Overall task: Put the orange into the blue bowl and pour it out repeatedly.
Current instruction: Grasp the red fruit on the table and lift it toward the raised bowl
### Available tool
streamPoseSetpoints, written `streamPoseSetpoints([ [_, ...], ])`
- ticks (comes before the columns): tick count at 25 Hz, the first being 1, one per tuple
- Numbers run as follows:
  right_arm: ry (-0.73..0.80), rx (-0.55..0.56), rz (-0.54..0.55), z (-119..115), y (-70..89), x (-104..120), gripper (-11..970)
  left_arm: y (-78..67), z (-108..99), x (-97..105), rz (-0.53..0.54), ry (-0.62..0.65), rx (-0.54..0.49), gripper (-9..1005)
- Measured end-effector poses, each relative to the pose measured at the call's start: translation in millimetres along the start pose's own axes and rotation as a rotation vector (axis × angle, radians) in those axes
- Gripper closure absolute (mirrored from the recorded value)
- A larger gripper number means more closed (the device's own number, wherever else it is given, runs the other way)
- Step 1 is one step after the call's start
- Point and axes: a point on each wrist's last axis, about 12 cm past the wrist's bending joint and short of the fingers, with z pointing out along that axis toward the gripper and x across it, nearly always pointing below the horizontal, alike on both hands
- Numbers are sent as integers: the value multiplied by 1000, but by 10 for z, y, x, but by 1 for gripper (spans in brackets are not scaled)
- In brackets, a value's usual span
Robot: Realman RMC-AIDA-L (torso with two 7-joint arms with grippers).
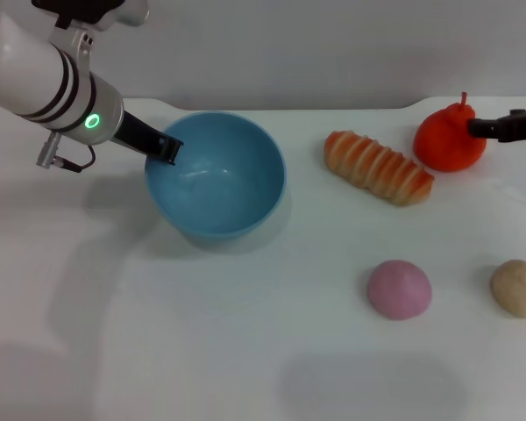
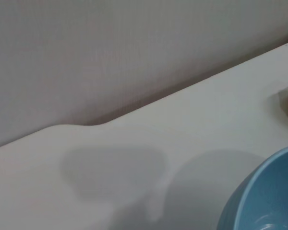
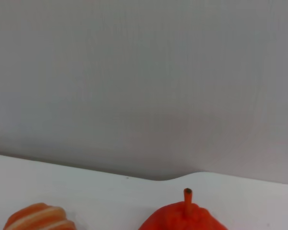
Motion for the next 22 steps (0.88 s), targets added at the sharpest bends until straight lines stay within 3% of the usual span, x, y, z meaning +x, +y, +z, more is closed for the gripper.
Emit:
streamPoseSetpoints([
  [13, -18, 41, 11, 245, 82, 222, 229, 6, 13, 22, -3, -5, -2, 996],
  [22, -86, 6, 17, 328, 171, 222, 228, 4, 28, 32, -6, -9, -2, 997],
])
